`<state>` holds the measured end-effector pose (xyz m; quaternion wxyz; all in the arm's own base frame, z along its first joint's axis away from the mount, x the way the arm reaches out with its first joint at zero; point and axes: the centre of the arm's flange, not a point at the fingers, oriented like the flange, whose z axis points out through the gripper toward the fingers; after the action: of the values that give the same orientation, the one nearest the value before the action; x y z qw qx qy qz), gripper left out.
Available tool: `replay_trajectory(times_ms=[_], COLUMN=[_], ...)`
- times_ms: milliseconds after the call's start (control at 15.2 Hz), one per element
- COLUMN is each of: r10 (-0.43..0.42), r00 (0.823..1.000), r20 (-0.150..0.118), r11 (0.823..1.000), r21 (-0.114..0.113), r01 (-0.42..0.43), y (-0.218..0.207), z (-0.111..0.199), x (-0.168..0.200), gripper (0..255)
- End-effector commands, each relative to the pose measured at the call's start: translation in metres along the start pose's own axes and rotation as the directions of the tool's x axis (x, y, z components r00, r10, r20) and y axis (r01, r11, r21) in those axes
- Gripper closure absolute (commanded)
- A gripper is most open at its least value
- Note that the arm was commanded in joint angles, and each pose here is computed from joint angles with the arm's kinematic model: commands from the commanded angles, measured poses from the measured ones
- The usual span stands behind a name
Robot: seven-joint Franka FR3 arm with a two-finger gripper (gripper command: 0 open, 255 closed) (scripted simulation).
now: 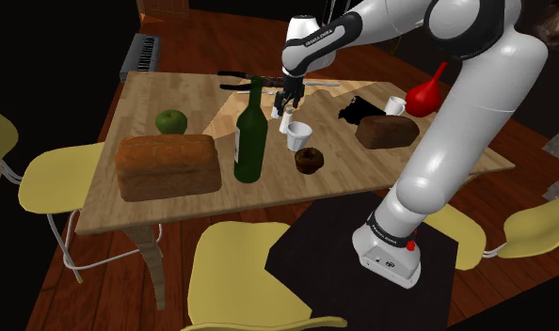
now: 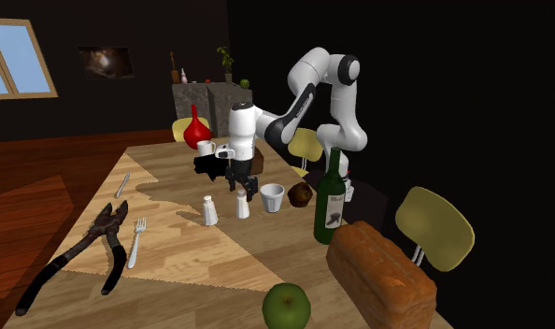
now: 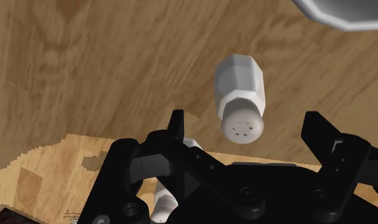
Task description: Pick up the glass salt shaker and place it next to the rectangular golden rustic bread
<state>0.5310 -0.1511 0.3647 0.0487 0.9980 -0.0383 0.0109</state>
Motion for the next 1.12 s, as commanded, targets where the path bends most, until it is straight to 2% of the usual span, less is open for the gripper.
replay_trajectory(times_ms=[0,264,330,924,1056], r10=[0.000,0.000,0.000,0.000,0.000], r00=[1.000,1.000,1.000,1.000,1.000], r20=[0.000,0.000,0.000,0.000,0.000], r11=[1.000,1.000,1.000,1.000,1.000], r21=[0.000,0.000,0.000,0.000,0.000], r01=[0.000,0.000,0.000,0.000,0.000], y=[0.000,0.000,0.000,0.000,0.001], z=[0.001,0.001,0.001,0.001,-0.010], x=[0.000,0.000,0.000,0.000,0.001], gripper=[0,0,255,255,255])
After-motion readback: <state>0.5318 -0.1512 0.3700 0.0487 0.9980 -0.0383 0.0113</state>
